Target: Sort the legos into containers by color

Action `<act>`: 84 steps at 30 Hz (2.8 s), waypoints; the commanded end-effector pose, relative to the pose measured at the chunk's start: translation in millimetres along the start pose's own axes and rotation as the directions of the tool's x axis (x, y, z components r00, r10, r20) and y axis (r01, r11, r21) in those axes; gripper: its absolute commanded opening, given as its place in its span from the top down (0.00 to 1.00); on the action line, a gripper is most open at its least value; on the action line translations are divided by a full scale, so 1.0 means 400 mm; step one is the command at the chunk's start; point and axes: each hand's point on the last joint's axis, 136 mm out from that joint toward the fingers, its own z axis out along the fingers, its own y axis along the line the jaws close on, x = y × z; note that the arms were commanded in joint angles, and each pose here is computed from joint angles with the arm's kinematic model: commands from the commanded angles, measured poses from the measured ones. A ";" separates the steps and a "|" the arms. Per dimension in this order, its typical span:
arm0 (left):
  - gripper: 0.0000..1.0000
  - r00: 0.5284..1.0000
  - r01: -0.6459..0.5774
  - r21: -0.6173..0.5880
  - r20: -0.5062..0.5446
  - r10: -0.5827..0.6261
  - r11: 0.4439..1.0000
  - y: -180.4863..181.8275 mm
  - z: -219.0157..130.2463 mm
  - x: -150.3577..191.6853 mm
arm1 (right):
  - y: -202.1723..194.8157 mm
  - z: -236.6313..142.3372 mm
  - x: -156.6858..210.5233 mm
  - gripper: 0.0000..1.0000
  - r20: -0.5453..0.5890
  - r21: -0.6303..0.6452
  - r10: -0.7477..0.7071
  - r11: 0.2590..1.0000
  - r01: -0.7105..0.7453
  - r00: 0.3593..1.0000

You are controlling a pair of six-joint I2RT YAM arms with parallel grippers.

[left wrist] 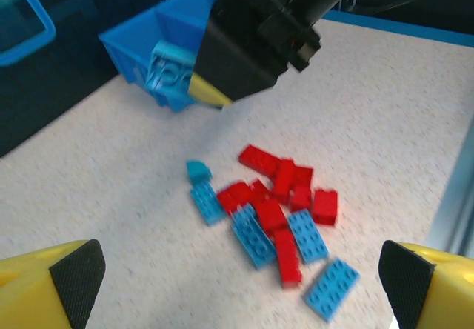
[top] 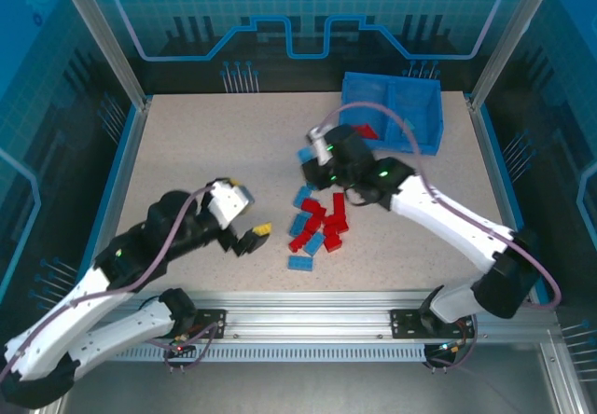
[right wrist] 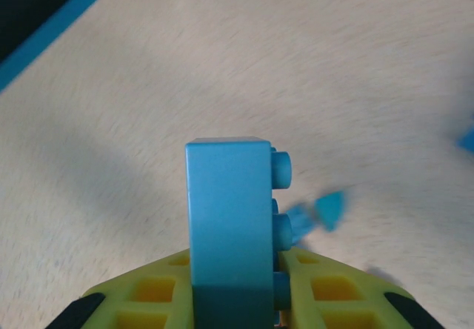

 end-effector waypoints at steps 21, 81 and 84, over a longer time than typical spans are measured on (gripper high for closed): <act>0.01 0.991 -0.135 -0.024 -0.024 0.134 0.991 0.119 0.188 0.022 | -0.930 0.172 0.021 0.81 0.106 0.581 0.598 0.611 -0.538 0.794; 0.04 0.419 0.742 -0.501 -0.174 -0.891 0.446 0.191 0.639 0.232 | -0.072 -0.244 0.347 0.00 -0.250 -0.084 0.252 0.956 -0.280 0.935; 0.07 0.363 0.713 -0.597 -0.134 -0.922 0.367 0.189 0.631 0.285 | -0.074 -0.243 0.346 0.00 -0.247 -0.079 0.250 0.958 -0.276 0.936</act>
